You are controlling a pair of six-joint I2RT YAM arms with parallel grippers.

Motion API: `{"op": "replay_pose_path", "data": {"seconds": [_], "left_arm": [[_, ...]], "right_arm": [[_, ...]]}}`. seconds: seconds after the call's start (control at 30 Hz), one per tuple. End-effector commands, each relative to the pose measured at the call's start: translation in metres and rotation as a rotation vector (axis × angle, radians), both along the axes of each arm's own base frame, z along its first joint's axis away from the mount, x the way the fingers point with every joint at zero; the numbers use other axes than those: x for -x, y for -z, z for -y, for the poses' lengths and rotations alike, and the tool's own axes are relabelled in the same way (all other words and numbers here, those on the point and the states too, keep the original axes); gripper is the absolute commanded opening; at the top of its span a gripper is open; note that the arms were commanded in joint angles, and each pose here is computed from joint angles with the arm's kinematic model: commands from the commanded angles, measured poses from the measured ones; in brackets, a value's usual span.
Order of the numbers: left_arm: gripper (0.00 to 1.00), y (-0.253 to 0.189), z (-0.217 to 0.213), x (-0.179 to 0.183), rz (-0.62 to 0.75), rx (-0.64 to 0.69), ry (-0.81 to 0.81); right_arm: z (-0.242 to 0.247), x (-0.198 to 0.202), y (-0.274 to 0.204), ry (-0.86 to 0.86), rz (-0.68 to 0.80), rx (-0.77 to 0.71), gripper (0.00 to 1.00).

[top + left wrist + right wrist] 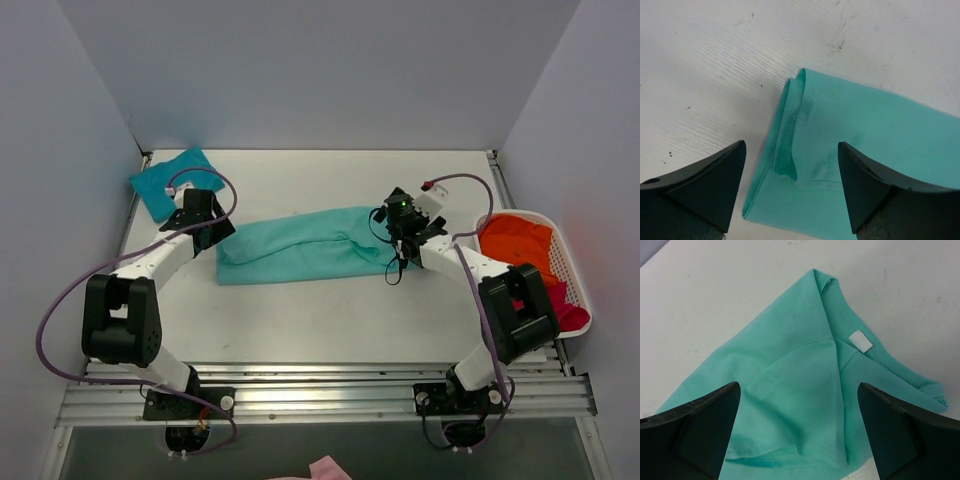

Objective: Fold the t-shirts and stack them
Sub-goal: Fold the tshirt

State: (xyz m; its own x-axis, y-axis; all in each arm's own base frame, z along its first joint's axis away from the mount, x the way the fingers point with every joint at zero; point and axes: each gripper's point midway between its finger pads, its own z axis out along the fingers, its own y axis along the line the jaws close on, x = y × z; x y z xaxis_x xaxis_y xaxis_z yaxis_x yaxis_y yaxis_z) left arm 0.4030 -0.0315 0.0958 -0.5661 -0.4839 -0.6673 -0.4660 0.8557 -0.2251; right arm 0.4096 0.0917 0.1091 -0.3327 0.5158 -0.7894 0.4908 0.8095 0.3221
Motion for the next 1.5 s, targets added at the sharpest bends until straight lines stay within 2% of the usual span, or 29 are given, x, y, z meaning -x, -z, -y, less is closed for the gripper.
{"op": "replay_pose_path", "data": {"seconds": [0.0,0.03,0.13,0.27,0.53,0.63,0.87,1.0,1.03,1.13,1.3,1.47], "left_arm": [[0.82,0.006,0.005,-0.016,0.025,0.005,0.023],[0.75,0.012,0.005,-0.018,0.009,0.003,0.024],[0.63,0.017,0.008,-0.030,0.004,0.006,0.041],[0.58,0.023,0.010,-0.042,-0.003,0.002,0.044],[0.57,0.030,0.012,-0.066,-0.004,-0.008,0.053],[0.48,0.036,0.012,-0.071,-0.018,-0.013,0.055],[0.41,0.040,0.012,-0.082,-0.036,-0.018,0.050],[0.29,0.042,0.011,-0.083,-0.049,-0.025,0.044],[0.16,0.043,0.010,-0.083,-0.050,-0.029,0.040],[0.02,0.042,0.009,-0.086,-0.050,-0.030,0.036],[0.02,0.039,0.005,-0.091,-0.039,-0.009,0.027],[0.02,0.033,0.002,-0.099,-0.017,0.016,0.028]], "right_arm": [[0.007,-0.018,0.000,0.047,0.010,0.035,1.00],[0.005,-0.022,0.001,0.042,0.012,0.027,1.00],[0.002,-0.036,0.007,0.034,0.007,0.017,1.00],[0.001,-0.049,0.011,0.030,-0.001,0.022,1.00],[0.007,-0.070,0.024,0.033,-0.015,0.027,1.00],[0.012,-0.077,0.031,0.035,-0.025,0.019,0.99],[0.030,-0.087,0.041,0.053,-0.036,0.000,0.99],[0.036,-0.088,0.040,0.060,-0.032,-0.010,0.99],[0.036,-0.089,0.040,0.059,-0.030,-0.011,0.99],[0.035,-0.089,0.039,0.052,-0.026,-0.019,0.98],[0.031,-0.090,0.033,0.031,-0.011,-0.032,0.92],[0.031,-0.091,0.027,0.027,0.005,-0.032,0.82]]}}
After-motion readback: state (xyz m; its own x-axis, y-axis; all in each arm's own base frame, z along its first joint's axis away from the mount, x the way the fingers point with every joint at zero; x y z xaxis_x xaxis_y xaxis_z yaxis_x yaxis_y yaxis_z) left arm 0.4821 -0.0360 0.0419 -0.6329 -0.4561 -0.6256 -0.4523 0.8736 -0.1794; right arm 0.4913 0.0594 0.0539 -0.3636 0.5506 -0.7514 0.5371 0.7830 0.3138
